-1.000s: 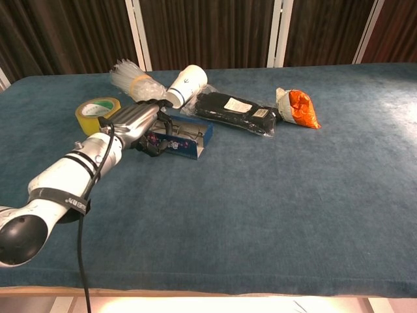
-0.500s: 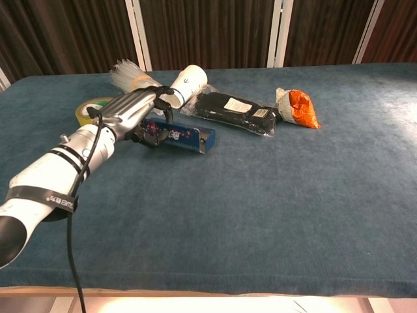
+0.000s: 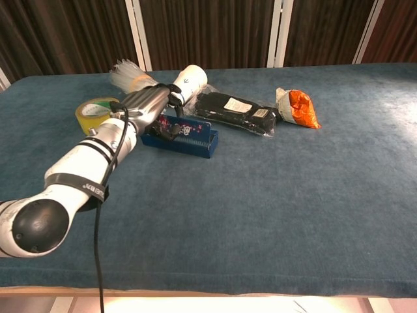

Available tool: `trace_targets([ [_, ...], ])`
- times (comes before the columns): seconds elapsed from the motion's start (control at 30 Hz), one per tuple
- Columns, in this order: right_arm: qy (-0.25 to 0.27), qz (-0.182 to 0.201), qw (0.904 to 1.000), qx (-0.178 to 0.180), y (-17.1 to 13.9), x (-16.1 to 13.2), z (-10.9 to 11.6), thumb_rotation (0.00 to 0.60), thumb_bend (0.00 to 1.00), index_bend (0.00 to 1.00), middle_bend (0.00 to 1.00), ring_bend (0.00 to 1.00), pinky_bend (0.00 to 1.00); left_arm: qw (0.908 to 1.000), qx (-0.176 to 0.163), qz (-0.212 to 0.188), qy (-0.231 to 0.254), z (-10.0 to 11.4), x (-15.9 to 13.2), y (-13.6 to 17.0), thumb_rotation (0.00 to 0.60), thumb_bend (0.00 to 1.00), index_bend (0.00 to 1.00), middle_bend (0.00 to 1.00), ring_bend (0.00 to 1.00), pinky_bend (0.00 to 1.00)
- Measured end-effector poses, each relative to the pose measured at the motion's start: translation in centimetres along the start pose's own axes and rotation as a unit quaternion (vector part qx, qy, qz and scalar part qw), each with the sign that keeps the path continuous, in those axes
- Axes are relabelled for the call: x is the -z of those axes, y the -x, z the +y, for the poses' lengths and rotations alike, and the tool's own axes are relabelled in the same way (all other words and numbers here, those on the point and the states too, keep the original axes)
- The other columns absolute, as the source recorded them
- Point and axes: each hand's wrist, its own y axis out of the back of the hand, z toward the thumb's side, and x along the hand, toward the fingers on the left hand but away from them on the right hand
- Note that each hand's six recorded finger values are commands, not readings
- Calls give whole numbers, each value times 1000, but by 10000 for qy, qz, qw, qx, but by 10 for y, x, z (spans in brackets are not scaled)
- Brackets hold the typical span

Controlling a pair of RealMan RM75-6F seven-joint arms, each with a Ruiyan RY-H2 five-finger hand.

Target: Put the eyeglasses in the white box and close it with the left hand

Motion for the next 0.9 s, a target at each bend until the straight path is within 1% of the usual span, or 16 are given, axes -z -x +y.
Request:
trace_targets([
  [0.4, 41, -18, 10000, -5, 0, 3, 2, 600, 190, 0, 0, 0, 0, 9991, -203, 365, 118, -6, -6, -15, 600, 537, 715, 122, 0, 21],
  [0.57, 59, -19, 10000, -11, -1, 3, 2, 600, 190, 0, 0, 0, 0, 9988, -187, 435, 92, -11, -6, -19, 600, 531, 710, 128, 0, 21],
  [0.67, 73, -18, 10000, -7, -1, 3, 3, 600, 190, 0, 0, 0, 0, 9988, -151, 463, 33, -14, -6, -21, 600, 516, 675, 127, 0, 21],
  [0.73, 66, -25, 10000, -13, -1, 4, 3, 600, 190, 0, 0, 0, 0, 9988, -106, 487, -17, -16, -4, -23, 600, 504, 632, 124, 0, 21],
  [0.8, 60, -24, 10000, -19, 0, 4, 2, 600, 191, 0, 0, 0, 0, 9986, -74, 524, -37, -18, -2, -24, 600, 495, 515, 120, 0, 21],
  [0.83, 59, -27, 10000, -21, 0, 4, 2, 600, 190, 0, 0, 0, 0, 9985, -66, 541, -27, -19, -1, -25, 600, 492, 431, 114, 0, 21],
  [0.9, 65, -36, 10000, -23, 0, 5, 3, 600, 190, 0, 0, 0, 0, 9983, -37, 583, 59, -20, 1, -26, 600, 475, 133, 71, 0, 22],
])
